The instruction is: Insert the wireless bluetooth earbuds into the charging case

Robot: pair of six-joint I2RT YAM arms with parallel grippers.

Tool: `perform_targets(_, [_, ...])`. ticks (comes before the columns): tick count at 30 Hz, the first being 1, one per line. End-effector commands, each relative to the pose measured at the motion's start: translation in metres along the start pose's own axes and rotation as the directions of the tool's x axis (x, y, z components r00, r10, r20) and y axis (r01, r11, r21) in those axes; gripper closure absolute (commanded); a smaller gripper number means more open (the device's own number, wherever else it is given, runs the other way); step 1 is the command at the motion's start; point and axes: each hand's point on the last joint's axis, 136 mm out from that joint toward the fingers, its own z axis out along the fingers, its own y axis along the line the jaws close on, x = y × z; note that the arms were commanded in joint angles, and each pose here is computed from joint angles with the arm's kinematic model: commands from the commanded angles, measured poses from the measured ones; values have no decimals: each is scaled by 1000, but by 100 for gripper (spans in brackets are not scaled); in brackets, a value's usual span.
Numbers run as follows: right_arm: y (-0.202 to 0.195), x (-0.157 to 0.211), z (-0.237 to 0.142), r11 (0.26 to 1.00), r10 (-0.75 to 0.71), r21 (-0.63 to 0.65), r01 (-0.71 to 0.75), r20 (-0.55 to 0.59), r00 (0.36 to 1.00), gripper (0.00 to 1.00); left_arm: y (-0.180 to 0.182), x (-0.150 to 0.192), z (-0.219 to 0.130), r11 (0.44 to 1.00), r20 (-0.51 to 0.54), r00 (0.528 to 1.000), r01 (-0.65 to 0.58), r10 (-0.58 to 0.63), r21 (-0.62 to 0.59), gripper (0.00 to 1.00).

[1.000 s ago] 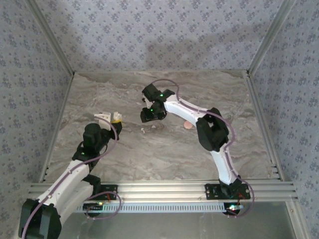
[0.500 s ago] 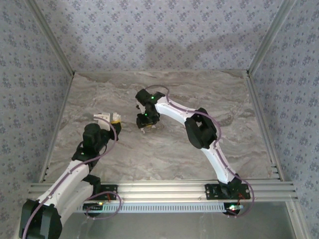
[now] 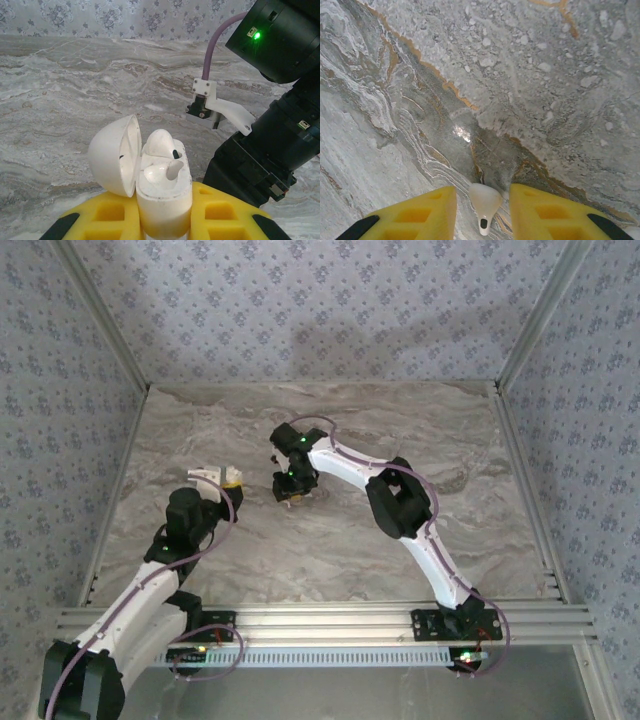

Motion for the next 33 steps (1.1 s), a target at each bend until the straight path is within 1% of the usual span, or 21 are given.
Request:
perform_targets(1, [2, 3, 10, 1000, 4, -1, -4, -22, 1000, 67, -1, -9, -2, 1000, 32, 999, 0, 0, 4, 91])
perform_targets(5, [2, 6, 11, 1000, 1, 13, -1, -30, 1000, 70, -1, -10, -2, 1000, 34, 999, -4, 4, 6, 91])
perform_targets(10, [-3, 7, 13, 999, 5, 37, -3, -33, 999, 71, -2, -9, -3, 1000, 31, 1000, -5, 5, 9, 91])
perform_targets(13, [-6, 8, 14, 999, 6, 51, -5, -32, 999, 74, -1, -9, -3, 1000, 29, 1000, -5, 5, 7, 91])
perform_targets(21, [-11, 5, 5, 996, -10, 87, 10, -4, 1000, 79, -1, -6, -3, 1000, 21, 1000, -11, 11, 8, 91])
perform_targets(26, [-8, 0, -11, 998, -18, 63, 14, 69, 997, 80, -5, -3, 0, 999, 17, 1000, -8, 8, 36, 91])
perform_targets(31, [-13, -2, -35, 1000, 9, 18, -12, 181, 983, 80, -13, 2, 6, 996, 13, 1000, -3, 2, 88, 91])
perform_targets(33, [-15, -7, -46, 1000, 25, -4, -25, 245, 969, 81, -18, 5, 10, 993, 6, 1000, -1, 0, 116, 91])
